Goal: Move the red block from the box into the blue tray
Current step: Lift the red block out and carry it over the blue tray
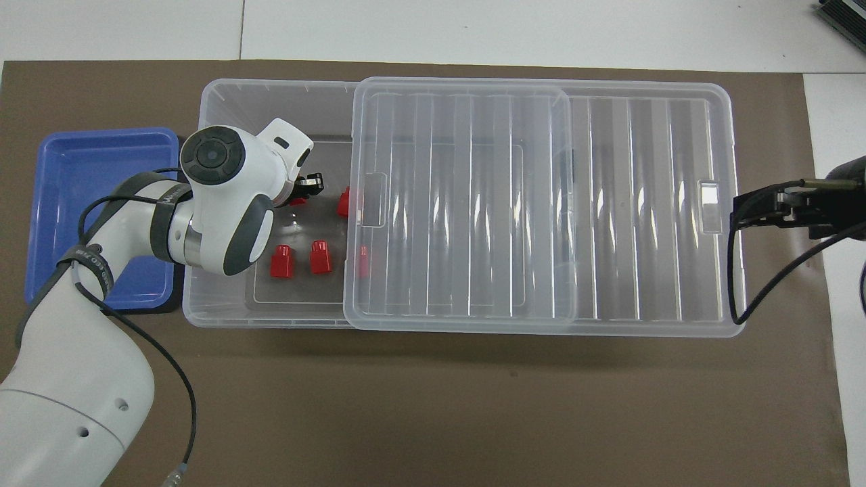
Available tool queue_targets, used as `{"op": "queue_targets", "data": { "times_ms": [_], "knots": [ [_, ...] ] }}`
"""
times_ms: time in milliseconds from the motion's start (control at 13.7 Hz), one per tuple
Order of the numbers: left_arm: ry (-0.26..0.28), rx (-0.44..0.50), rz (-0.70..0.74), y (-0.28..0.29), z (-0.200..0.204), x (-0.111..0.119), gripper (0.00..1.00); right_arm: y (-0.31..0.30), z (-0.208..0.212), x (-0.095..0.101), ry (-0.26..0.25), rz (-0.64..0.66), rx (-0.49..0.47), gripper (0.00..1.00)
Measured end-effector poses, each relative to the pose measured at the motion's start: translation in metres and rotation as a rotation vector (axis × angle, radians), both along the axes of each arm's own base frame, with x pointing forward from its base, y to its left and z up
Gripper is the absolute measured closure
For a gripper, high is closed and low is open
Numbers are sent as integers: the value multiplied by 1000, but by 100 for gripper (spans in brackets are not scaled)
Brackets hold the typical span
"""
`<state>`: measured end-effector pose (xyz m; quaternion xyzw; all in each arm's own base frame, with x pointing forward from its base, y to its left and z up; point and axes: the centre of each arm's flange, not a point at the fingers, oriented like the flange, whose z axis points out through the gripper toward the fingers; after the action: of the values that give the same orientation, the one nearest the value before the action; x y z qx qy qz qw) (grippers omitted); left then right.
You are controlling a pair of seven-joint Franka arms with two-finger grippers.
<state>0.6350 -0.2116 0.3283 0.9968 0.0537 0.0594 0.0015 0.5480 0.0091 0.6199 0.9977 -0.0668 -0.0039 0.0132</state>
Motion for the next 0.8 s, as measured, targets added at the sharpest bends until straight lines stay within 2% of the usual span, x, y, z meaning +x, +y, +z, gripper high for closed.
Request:
{"op": "queue_targets", "data": {
  "times_ms": [146, 293, 805],
  "knots": [
    [20, 10, 12, -2, 36, 7, 66, 0, 0, 0, 0, 0, 0, 0],
    [22, -3, 60, 0, 70, 4, 66, 0, 0, 0, 0, 0, 0, 0],
    [91, -20, 122, 23, 169, -33, 66, 0, 0, 0, 0, 0, 0, 0]
  ]
}}
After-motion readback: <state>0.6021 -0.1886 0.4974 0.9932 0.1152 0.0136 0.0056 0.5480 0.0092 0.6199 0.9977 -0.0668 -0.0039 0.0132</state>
